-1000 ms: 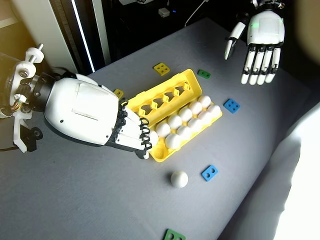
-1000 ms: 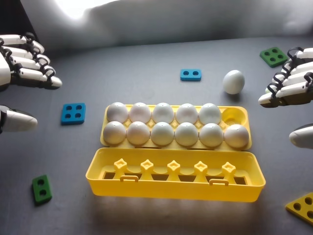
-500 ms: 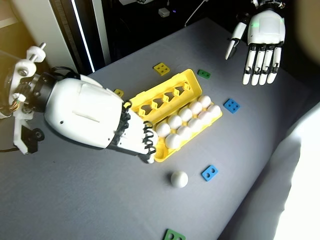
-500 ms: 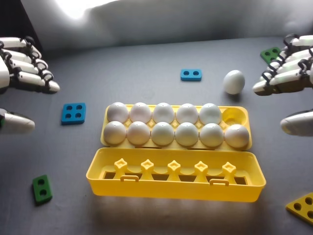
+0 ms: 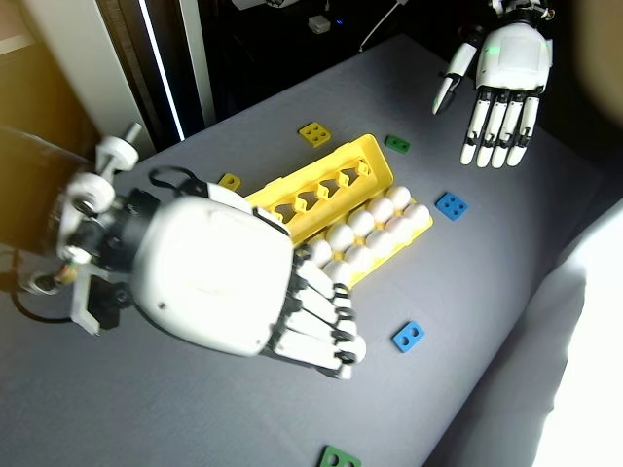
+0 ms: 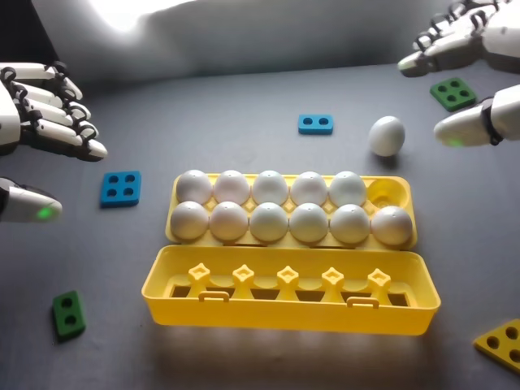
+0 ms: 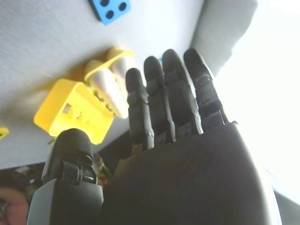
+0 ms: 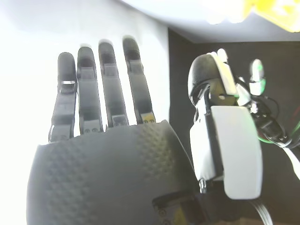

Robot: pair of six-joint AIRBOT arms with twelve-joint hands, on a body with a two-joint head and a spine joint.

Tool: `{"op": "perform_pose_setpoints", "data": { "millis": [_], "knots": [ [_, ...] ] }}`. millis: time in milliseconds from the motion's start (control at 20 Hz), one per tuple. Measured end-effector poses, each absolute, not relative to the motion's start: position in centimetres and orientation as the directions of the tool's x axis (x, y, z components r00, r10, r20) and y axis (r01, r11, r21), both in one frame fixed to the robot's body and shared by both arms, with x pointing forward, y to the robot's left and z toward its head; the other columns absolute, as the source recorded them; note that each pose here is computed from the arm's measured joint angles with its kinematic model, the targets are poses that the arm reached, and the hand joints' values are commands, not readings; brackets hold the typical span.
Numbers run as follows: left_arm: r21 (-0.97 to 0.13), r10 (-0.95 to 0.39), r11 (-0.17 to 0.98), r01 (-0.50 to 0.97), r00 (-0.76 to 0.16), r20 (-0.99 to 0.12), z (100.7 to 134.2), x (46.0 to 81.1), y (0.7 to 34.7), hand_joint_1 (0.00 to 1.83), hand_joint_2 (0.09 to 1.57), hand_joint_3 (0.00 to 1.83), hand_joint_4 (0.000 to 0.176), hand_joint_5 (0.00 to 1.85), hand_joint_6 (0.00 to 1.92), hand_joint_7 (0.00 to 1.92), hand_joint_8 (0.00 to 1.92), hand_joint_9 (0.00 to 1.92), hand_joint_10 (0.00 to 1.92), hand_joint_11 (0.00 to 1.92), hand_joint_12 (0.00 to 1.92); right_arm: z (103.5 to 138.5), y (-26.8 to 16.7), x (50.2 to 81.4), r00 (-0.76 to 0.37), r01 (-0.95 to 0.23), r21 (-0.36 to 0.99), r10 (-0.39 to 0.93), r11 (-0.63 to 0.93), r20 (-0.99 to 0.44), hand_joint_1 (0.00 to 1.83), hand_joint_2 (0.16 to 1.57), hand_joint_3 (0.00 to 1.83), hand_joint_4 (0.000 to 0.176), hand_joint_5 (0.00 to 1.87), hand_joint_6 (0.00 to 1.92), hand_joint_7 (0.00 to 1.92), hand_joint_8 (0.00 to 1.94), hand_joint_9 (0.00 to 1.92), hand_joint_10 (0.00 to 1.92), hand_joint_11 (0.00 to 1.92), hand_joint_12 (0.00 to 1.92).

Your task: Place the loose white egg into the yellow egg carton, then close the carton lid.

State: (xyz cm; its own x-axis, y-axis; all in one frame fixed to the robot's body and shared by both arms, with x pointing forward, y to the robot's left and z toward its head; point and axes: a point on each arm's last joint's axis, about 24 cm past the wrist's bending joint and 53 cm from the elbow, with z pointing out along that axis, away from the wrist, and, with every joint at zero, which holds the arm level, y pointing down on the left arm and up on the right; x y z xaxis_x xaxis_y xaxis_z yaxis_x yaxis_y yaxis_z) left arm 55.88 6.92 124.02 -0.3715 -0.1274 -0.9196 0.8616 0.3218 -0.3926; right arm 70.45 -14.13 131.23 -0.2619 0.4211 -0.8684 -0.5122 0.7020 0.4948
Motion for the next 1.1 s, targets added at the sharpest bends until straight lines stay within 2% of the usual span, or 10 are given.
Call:
{"op": "perform_pose_setpoints", "data": {
  "millis": [50, 100, 250, 400, 450, 600, 700, 800, 950, 1100],
  "knots": [
    [-0.381, -0.123, 0.319, 0.868, -0.361, -0.925, 124.1, 55.8, 6.9, 0.00, 1.32, 0.00, 0.000, 0.46, 0.00, 0.44, 0.00, 0.35, 0.00, 0.00, 0.61, 131.4, -13.9, 71.1, -0.260, -0.510, 0.496, 0.424, 0.703, -0.868, 0.61, 1.04, 0.00, 0.034, 0.36, 0.00, 0.24, 0.00, 0.18, 0.00, 0.00, 0.51],
    [-0.358, -0.116, 0.314, 0.879, -0.338, -0.934, 124.2, 55.7, 6.9, 0.00, 1.32, 0.00, 0.000, 0.47, 0.00, 0.44, 0.00, 0.36, 0.01, 0.00, 0.61, 131.7, -13.8, 71.8, -0.255, -0.500, 0.499, 0.430, 0.708, -0.866, 0.64, 1.01, 0.00, 0.037, 0.33, 0.00, 0.19, 0.00, 0.12, 0.00, 0.00, 0.37],
    [-0.399, -0.123, 0.287, 0.871, -0.380, -0.917, 124.3, 55.3, 6.9, 0.00, 1.33, 0.00, 0.000, 0.49, 0.00, 0.45, 0.00, 0.36, 0.00, 0.00, 0.62, 132.6, -14.4, 74.3, -0.246, -0.456, 0.534, 0.476, 0.712, -0.844, 0.66, 0.91, 0.00, 0.073, 0.36, 0.00, 0.15, 0.00, 0.06, 0.00, 0.00, 0.19],
    [-0.435, -0.115, 0.268, 0.860, -0.420, -0.900, 124.0, 55.0, 6.4, 0.00, 1.33, 0.00, 0.000, 0.50, 0.00, 0.46, 0.00, 0.36, 0.00, 0.00, 0.65, 132.4, -14.3, 75.9, -0.261, -0.413, 0.568, 0.505, 0.712, -0.823, 0.92, 0.84, 0.00, 0.057, 0.37, 0.00, 0.05, 0.00, 0.00, 0.00, 0.00, 0.04],
    [-0.445, -0.115, 0.257, 0.858, -0.430, -0.896, 124.1, 54.8, 6.2, 0.00, 1.33, 0.00, 0.000, 0.49, 0.00, 0.46, 0.00, 0.36, 0.00, 0.00, 0.65, 132.2, -14.2, 76.3, -0.273, -0.397, 0.589, 0.522, 0.704, -0.808, 0.99, 0.85, 0.00, 0.059, 0.39, 0.01, 0.05, 0.00, 0.00, 0.00, 0.00, 0.01],
    [-0.448, -0.093, 0.225, 0.865, -0.438, -0.894, 124.0, 54.0, 5.8, 0.00, 1.34, 0.00, 0.000, 0.50, 0.00, 0.45, 0.00, 0.36, 0.00, 0.00, 0.68, 132.0, -14.2, 77.7, -0.283, -0.361, 0.622, 0.554, 0.695, -0.783, 1.15, 0.89, 0.01, 0.095, 0.60, 0.02, 0.07, 0.00, 0.00, 0.00, 0.00, 0.00],
    [-0.454, -0.087, 0.223, 0.863, -0.447, -0.890, 123.8, 54.0, 5.8, 0.00, 1.34, 0.00, 0.000, 0.50, 0.00, 0.45, 0.00, 0.36, 0.00, 0.00, 0.66, 131.6, -14.5, 78.5, -0.291, -0.334, 0.645, 0.576, 0.687, -0.764, 1.17, 0.94, 0.03, 0.096, 0.62, 0.02, 0.08, 0.00, 0.00, 0.00, 0.00, 0.00],
    [-0.495, -0.090, 0.218, 0.841, -0.487, -0.869, 123.7, 54.0, 5.9, 0.00, 1.34, 0.00, 0.000, 0.50, 0.00, 0.46, 0.00, 0.36, 0.00, 0.00, 0.68, 131.0, -14.7, 79.1, -0.298, -0.315, 0.656, 0.585, 0.686, -0.754, 1.25, 0.97, 0.01, 0.058, 0.67, 0.02, 0.15, 0.01, 0.01, 0.00, 0.00, 0.00],
    [-0.503, -0.035, 0.192, 0.843, -0.506, -0.862, 122.9, 53.0, 5.5, 0.00, 1.34, 0.00, 0.000, 0.52, 0.01, 0.48, 0.01, 0.38, 0.01, 0.00, 0.68, 130.6, -15.1, 80.0, -0.298, -0.289, 0.667, 0.597, 0.687, -0.745, 1.24, 0.98, 0.01, 0.074, 0.68, 0.01, 0.18, 0.01, 0.01, 0.00, 0.00, 0.00],
    [-0.501, -0.014, 0.141, 0.854, -0.504, -0.863, 123.5, 51.8, 5.3, 0.00, 1.34, 0.00, 0.000, 0.52, 0.01, 0.48, 0.01, 0.38, 0.01, 0.00, 0.68, 130.6, -14.2, 80.0, -0.307, -0.297, 0.671, 0.597, 0.680, -0.741, 1.24, 0.98, 0.01, 0.076, 0.68, 0.01, 0.18, 0.01, 0.01, 0.00, 0.00, 0.00]
  ]
}}
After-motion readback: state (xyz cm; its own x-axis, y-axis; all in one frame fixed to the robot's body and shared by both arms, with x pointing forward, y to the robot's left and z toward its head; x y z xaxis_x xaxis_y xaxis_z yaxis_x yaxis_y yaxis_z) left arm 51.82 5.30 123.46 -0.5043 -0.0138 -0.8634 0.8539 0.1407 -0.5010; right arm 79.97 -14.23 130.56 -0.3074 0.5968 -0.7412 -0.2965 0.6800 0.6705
